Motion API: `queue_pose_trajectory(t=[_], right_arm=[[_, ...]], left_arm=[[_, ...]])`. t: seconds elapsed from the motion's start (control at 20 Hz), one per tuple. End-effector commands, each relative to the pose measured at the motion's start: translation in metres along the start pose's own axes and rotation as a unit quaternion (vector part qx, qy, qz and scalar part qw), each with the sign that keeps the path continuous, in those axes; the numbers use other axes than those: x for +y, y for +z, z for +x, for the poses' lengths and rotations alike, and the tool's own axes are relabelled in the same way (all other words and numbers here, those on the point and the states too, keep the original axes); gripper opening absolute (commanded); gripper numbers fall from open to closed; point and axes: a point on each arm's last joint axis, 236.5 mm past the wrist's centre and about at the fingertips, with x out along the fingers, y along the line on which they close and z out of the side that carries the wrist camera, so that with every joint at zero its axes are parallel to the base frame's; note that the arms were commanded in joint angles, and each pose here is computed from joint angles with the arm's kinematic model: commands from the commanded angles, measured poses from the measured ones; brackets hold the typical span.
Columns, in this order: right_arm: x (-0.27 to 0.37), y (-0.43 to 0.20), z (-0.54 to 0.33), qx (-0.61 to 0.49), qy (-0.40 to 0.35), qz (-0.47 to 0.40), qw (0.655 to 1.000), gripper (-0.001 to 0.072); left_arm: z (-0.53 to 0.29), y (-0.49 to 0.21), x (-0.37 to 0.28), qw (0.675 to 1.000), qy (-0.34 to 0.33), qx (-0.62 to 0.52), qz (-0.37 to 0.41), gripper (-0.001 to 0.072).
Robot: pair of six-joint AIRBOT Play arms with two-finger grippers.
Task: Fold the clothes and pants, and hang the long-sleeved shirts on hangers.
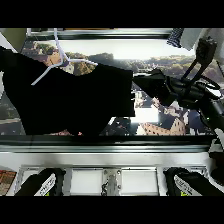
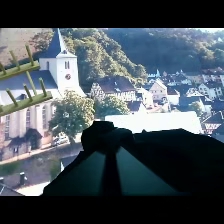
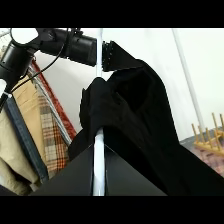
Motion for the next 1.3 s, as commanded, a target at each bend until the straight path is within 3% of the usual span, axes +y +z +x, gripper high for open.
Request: queue_pose_trajectory(t=[0.0, 0.3, 0.6, 0.95, 1.0, 1.1, 1.25], right_arm=[[-0.019, 0.005, -0.001, -0.01, -0.041, 0.0, 0.999, 0.0009], [-0.028, -0.003, -0.002, 0.008, -0.059, -0.004, 0.998, 0.0009], [-0.028, -0.004, -0.002, 0.009, -0.059, -0.004, 0.998, 0.0009], [-0.028, -0.004, -0.002, 0.009, -0.058, -0.004, 0.998, 0.001], [-0.028, -0.004, -0.002, 0.009, -0.058, -0.004, 0.998, 0.0009], [-0.027, -0.003, -0.002, 0.008, -0.058, -0.004, 0.998, 0.0009], [-0.026, 0.004, -0.012, 0.001, -0.06, 0.018, 0.998, 0.0009]], left_arm=[[-0.001, 0.001, -0.004, 1.0, -0.009, -0.003, 0.005, 0.0605], [-0.025, -0.009, 0.028, 0.998, 0.033, 0.004, -0.051, 0.0618], [-0.048, -0.041, 0.013, 0.995, -0.003, 0.054, -0.081, 0.0618], [0.004, -0.088, -0.006, 0.98, -0.076, 0.111, -0.145, 0.0616], [0.008, -0.091, -0.005, 0.979, -0.075, 0.115, -0.149, 0.0551], [0.006, -0.091, -0.005, 0.98, -0.076, 0.114, -0.145, 0.0038], [-0.005, -0.068, 0.0, 0.988, -0.061, 0.081, -0.117, 0.0013]])
